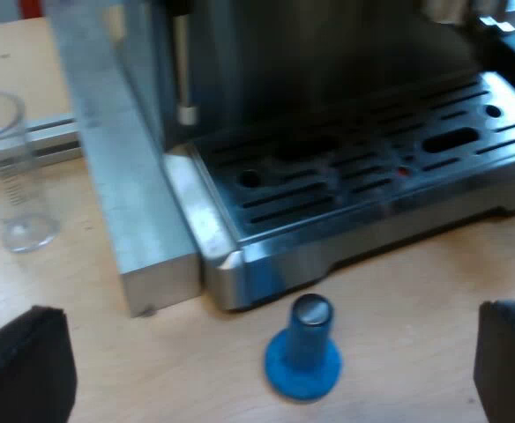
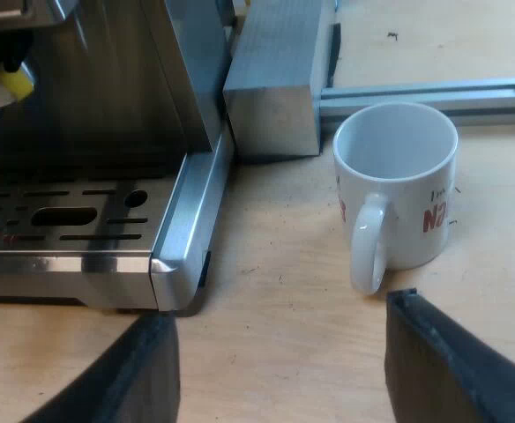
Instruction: Grind coffee beans and then tamp
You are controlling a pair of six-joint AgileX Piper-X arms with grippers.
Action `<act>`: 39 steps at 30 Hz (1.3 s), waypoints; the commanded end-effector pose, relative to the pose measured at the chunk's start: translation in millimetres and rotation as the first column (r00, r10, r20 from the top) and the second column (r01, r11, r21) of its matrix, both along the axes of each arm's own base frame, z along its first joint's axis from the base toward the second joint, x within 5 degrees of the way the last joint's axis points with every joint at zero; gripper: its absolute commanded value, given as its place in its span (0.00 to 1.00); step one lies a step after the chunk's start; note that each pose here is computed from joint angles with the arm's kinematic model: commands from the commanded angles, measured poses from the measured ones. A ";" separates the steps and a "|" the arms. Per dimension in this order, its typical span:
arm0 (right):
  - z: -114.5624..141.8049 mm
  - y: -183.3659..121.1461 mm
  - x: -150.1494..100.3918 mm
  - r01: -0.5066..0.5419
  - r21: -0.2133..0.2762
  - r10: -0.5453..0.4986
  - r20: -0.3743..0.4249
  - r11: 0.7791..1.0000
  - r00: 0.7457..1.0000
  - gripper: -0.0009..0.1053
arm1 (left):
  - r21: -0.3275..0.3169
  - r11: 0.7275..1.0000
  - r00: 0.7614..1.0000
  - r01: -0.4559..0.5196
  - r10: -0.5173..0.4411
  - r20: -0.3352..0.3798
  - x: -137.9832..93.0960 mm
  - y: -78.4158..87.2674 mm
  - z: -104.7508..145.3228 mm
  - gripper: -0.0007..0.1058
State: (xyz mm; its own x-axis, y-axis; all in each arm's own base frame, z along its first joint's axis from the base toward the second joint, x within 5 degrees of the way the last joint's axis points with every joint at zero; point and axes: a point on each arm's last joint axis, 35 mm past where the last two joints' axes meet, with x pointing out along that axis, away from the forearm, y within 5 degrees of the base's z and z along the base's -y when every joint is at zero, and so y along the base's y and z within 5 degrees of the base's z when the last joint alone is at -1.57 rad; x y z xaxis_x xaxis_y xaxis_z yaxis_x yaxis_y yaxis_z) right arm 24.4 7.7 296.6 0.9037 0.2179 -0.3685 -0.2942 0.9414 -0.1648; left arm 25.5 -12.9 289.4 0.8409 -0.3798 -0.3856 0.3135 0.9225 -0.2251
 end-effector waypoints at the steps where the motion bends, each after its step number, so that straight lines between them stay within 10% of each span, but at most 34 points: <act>1: 11.2 0.1 -1.7 -0.019 -0.045 0.020 0.029 0.999 0.999 0.51 | -0.031 0.997 0.998 0.064 -0.064 0.017 2.3 -2.7 3.7 0.88; 12: 36.9 5.5 18.2 -0.192 -0.102 0.190 -0.033 0.976 0.981 0.51 | -0.041 0.996 0.988 0.079 -0.073 0.138 6.0 -3.5 16.6 0.88; 21: 37.5 18.2 36.2 -0.410 -0.097 0.399 -0.110 0.907 0.910 0.51 | -0.071 0.979 0.961 0.193 -0.174 0.214 9.0 -7.7 26.2 0.88; 31: 38.9 37.3 42.8 -0.600 -0.097 0.592 -0.098 0.794 0.800 0.51 | -0.049 0.901 0.894 0.430 -0.418 0.162 36.8 -25.4 27.0 0.88; 39: 38.9 46.8 40.6 -0.616 -0.160 0.613 -0.076 0.771 0.787 0.51 | 0.009 0.831 0.827 0.557 -0.555 0.094 53.7 -41.8 18.7 0.88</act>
